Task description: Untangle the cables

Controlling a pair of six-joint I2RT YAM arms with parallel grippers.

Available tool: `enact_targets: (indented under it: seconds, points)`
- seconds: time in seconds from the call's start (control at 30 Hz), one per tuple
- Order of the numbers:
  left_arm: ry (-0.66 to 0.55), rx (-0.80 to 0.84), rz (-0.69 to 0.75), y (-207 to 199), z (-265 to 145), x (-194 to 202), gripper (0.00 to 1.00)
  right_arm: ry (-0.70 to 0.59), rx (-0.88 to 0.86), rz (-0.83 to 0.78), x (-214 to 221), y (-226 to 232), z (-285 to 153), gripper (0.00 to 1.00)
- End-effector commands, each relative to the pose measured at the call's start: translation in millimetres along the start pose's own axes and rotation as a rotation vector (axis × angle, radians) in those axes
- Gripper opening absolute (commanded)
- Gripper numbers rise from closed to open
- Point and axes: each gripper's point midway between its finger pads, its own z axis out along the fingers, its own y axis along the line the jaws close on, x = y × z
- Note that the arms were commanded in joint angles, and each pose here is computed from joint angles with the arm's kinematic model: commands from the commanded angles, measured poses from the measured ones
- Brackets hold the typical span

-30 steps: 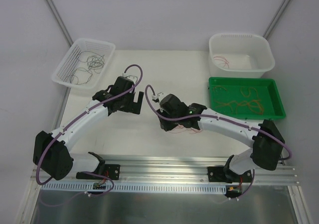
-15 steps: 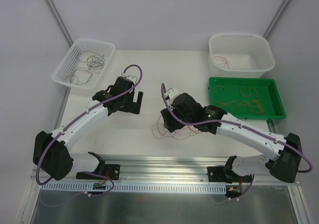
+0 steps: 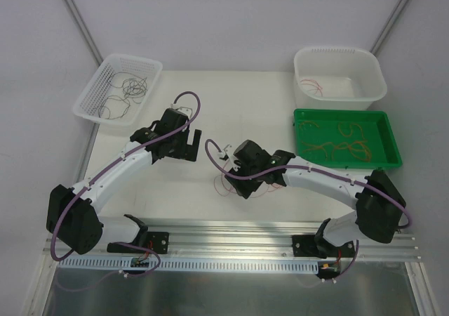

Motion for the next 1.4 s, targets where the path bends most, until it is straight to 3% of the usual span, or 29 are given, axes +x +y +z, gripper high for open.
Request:
enact_targets:
  seconds: [0.0,0.03,0.13,0.17,0.23,0.27,0.47,0.5,0.57,0.7,0.93,1.2,1.37]
  points:
    - [-0.008,-0.001,0.002,0,-1,-1,0.99,-0.001,-0.02,-0.045,-4,-2,16,0.58]
    - [-0.009,-0.001,0.003,0,-1,-1,0.99,0.014,-0.017,-0.043,-2,-3,22,0.56]
    - [-0.013,0.004,0.004,-1,-3,-2,0.99,0.025,-0.023,-0.043,-5,-3,20,0.36]
    - [-0.014,0.004,0.002,-1,-3,-2,0.99,0.024,-0.026,-0.046,-8,-2,15,0.18]
    - [-0.021,0.008,0.001,-1,-5,-3,0.99,0.026,-0.016,-0.046,-10,-3,1,0.03]
    - [-0.022,0.009,-0.001,-1,-6,-3,0.99,-0.035,-0.01,-0.053,-28,-3,-17,0.01]
    - [-0.054,0.031,-0.01,-4,-14,-8,0.99,-0.224,0.129,-0.102,-78,-21,-121,0.01]
    - [-0.068,0.032,-0.013,-4,-17,-11,0.99,-0.319,0.186,-0.1,-103,-28,-156,0.01]
    - [-0.081,0.03,-0.015,-2,-19,-12,0.99,-0.373,0.262,-0.102,-117,-39,-191,0.01]
    - [-0.131,0.028,-0.021,0,-27,-18,0.99,-0.646,0.325,-0.079,-162,-43,-271,0.01]
    - [-0.231,0.117,-0.005,-10,-41,-28,0.99,-0.962,0.388,-0.032,-220,-47,-349,0.01]
    - [-0.494,0.513,-0.014,-69,-96,-58,0.99,-0.943,0.317,-0.078,-240,-33,-335,0.01]
    - [-0.511,0.698,-0.06,-104,-101,-62,0.99,-0.917,0.267,-0.091,-241,-26,-323,0.01]
